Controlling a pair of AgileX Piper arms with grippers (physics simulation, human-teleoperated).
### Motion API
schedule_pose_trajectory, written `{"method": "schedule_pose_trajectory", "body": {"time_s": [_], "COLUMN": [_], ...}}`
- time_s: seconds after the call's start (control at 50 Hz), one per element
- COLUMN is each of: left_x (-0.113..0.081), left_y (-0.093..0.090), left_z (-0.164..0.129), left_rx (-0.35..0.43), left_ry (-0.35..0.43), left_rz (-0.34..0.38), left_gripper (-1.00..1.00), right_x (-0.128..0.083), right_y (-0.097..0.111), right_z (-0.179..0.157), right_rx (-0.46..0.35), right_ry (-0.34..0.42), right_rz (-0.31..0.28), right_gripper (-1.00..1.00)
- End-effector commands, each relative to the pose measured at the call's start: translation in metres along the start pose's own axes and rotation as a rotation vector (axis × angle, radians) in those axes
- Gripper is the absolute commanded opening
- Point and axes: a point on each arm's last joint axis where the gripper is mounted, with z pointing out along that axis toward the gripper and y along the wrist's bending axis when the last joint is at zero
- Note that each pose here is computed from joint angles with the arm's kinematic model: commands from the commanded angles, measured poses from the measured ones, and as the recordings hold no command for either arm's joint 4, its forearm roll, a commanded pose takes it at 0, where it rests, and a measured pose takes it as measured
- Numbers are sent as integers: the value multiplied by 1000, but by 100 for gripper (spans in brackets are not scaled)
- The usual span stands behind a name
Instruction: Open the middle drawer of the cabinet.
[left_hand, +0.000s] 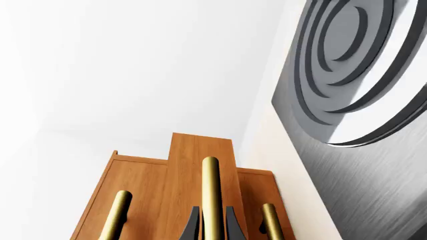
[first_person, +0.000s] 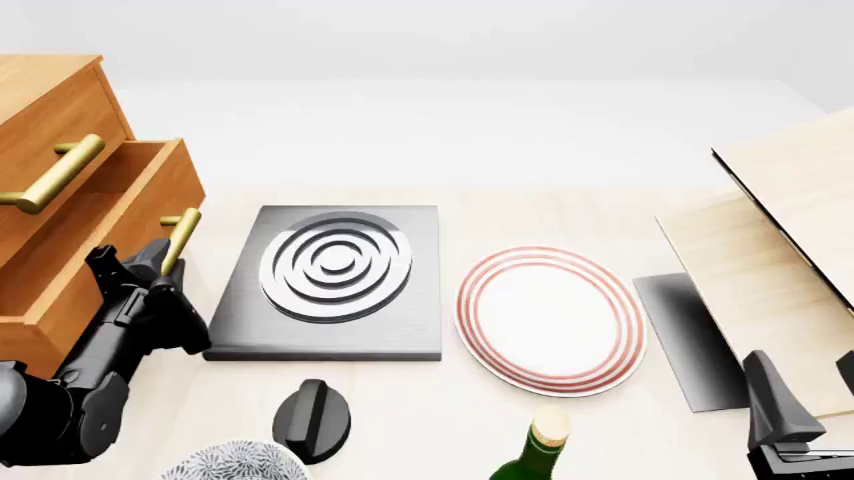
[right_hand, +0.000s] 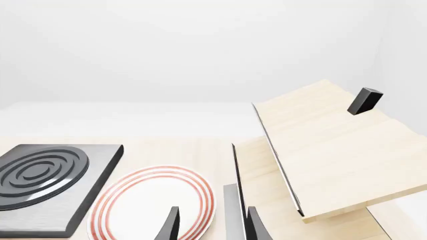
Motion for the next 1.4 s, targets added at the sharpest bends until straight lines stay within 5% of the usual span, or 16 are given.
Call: {"method": "schedule_pose_trajectory", "body": {"time_s": [0.02,0.8,0.82,1.4], "left_x": [-14,-15,-14,-14], "left_y": [3,0,-1,4], "left_z": [-6,-2,-1,-7], "left_rx": [-9,-1,4,-13], "left_ry": [-59,-64,-61,-61], "left_rz": [0,28,33,60], "left_gripper": [-100,-100,100,100], "right_x": [0,0,0,0], "right_y": [0,0,0,0], "right_z": [0,0,0,0], "right_rx": [-2,-2,-2,-2], "right_ry": [-1,-1,-1,-1], "right_rz": [3,3,2,3], "right_gripper": [100,100,100,100]}}
